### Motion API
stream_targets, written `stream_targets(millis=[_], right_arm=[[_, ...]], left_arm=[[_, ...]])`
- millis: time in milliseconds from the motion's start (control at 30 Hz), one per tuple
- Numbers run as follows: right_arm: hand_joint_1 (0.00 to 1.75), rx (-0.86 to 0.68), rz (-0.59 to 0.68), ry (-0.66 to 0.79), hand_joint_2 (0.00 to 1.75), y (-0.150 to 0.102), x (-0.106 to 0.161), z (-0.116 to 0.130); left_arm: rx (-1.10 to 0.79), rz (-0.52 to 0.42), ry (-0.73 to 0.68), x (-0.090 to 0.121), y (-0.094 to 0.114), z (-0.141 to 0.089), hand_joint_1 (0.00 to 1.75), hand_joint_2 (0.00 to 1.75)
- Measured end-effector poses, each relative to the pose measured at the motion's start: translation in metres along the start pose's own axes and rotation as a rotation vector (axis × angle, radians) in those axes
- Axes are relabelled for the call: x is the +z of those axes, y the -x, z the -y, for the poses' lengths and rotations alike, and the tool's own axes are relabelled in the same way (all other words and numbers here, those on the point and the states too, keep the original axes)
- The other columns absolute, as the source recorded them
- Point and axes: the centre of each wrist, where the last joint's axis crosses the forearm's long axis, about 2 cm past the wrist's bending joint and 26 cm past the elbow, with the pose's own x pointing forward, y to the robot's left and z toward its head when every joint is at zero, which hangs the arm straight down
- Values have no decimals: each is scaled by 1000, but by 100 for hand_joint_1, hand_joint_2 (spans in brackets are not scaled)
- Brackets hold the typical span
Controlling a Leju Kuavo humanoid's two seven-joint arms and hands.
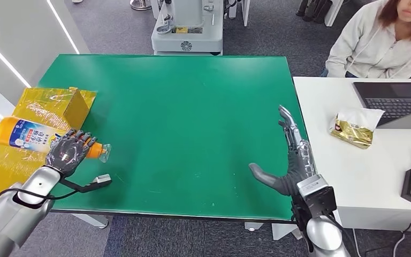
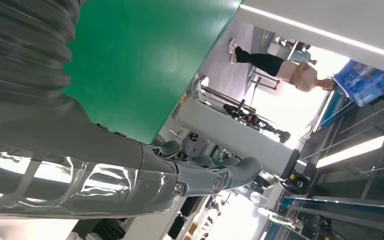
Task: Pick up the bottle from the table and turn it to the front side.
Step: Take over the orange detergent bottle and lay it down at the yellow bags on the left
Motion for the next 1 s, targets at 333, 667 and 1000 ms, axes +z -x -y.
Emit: stream_targets(millis=[333,667,1000], right_arm=[[0,-6,5,1,175,0,1,-1],[0,-24,6,-7,175,2,1,-2],[0,-27,11,-6,175,3,1,-2]], left_arm=[[226,-27,74,5,1,16,175,175],[269,-25,69,-1,3,15,175,175],[275,4,44,-7,-3,12,175,175]])
